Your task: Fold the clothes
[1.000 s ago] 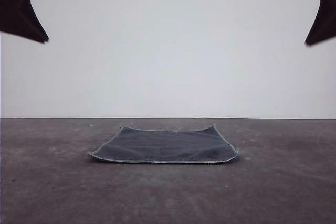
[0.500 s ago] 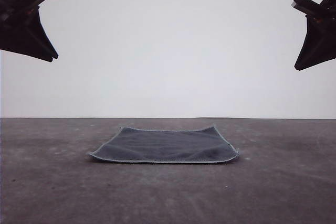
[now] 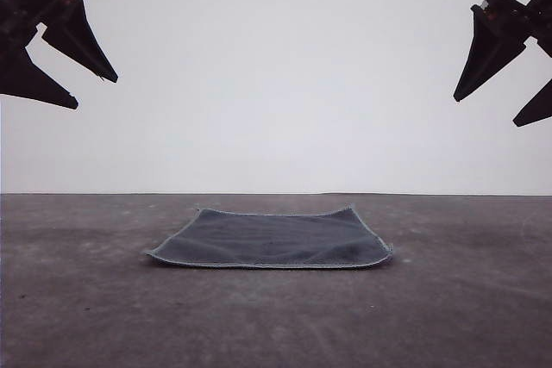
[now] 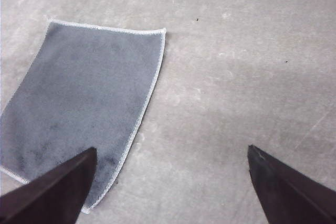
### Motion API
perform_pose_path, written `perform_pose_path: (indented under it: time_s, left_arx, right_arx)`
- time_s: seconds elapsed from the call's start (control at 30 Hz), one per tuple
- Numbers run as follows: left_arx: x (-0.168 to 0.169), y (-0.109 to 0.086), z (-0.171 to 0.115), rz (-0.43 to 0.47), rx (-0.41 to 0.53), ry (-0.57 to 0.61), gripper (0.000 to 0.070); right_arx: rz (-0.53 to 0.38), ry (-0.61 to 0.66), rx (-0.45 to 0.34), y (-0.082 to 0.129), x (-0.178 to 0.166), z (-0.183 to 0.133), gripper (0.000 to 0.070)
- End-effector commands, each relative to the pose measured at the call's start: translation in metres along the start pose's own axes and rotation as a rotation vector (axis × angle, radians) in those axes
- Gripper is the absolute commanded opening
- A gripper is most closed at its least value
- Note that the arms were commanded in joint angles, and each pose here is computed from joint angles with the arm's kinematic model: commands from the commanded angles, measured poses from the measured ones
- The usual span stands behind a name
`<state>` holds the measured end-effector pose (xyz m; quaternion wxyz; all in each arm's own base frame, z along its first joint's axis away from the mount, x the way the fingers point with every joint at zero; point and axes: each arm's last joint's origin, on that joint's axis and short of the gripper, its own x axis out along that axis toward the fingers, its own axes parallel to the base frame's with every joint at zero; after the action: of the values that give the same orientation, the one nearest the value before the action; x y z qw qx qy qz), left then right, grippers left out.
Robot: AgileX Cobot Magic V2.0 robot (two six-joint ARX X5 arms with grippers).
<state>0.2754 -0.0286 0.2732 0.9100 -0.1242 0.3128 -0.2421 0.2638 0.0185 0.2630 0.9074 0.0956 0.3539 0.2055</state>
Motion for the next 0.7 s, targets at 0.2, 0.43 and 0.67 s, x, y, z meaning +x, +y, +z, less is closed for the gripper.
perform_pose_path:
  time_s: [0.2,0.43,0.67]
  left_arx:
    - [0.005,-0.001,0.008,-0.019,0.034,-0.037,0.0400]
    - [0.043,0.006,0.008,-0.053,0.000,0.012,0.0400]
    - [0.100,0.020,0.023,-0.076,-0.015,0.086,0.0400]
  right_arx:
    - [0.025,-0.044,-0.046,0.004,0.004,0.007,0.0584]
    - [0.085,-0.119,-0.076,0.015,0.028,0.016,0.0581]
    - [0.106,-0.059,-0.011,0.007,0.075,0.014,0.0581]
